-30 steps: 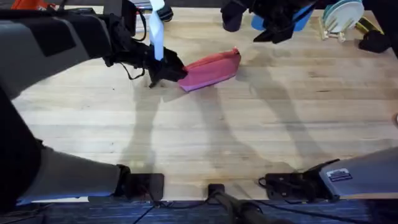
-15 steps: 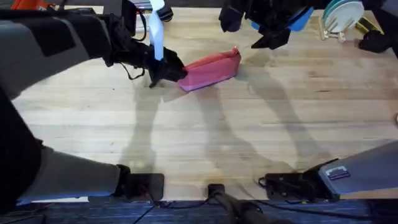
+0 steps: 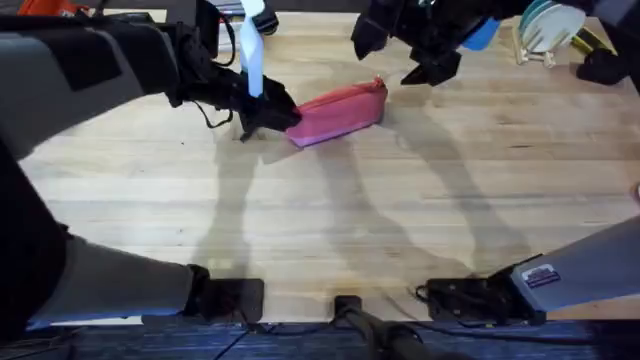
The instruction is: Unzip the bag, pick up the pens from the table one at a time and place them inside, then zip the bag closed.
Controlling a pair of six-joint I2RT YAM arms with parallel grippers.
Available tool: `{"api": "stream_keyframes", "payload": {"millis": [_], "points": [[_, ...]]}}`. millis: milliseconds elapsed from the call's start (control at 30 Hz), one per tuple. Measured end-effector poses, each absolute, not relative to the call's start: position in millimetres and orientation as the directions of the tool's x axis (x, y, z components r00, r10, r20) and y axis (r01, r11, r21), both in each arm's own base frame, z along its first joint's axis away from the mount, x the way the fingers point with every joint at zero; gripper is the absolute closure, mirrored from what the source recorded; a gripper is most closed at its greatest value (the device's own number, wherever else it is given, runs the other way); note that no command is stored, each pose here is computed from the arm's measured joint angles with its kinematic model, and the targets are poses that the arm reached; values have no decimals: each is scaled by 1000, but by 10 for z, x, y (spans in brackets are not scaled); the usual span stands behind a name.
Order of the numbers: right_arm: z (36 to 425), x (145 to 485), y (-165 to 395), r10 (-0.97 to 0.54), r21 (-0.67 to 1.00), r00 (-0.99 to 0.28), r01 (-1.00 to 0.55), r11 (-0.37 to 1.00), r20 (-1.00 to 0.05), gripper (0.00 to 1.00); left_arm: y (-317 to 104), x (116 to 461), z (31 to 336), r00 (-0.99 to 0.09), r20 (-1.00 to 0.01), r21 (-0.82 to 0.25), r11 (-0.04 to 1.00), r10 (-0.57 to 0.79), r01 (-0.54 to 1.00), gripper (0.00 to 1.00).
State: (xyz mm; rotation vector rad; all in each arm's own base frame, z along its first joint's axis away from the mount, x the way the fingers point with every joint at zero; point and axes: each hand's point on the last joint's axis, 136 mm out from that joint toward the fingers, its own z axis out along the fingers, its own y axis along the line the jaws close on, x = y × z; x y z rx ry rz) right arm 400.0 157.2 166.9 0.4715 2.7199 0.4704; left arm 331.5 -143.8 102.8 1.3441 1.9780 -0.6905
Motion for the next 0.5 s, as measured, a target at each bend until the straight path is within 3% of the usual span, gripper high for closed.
{"api": "stream_keyframes", "payload": {"millis": [400,467,500], "points": [[1403,4091,1608,386,356,-892,291,888,-234,96,-1438,3315,1028,-271,-751,-68,339,602,938,959],[1361,4098,1614,388,352,-893,296,888,-227,142,-1438,3315,1028,-271,-751,-68,339,602,938,959],[1284,4105,1621,392,344,-895,307,887,-213,284,-1438,3315,1028,-271,-751,-68,339,602,938,959]]}}
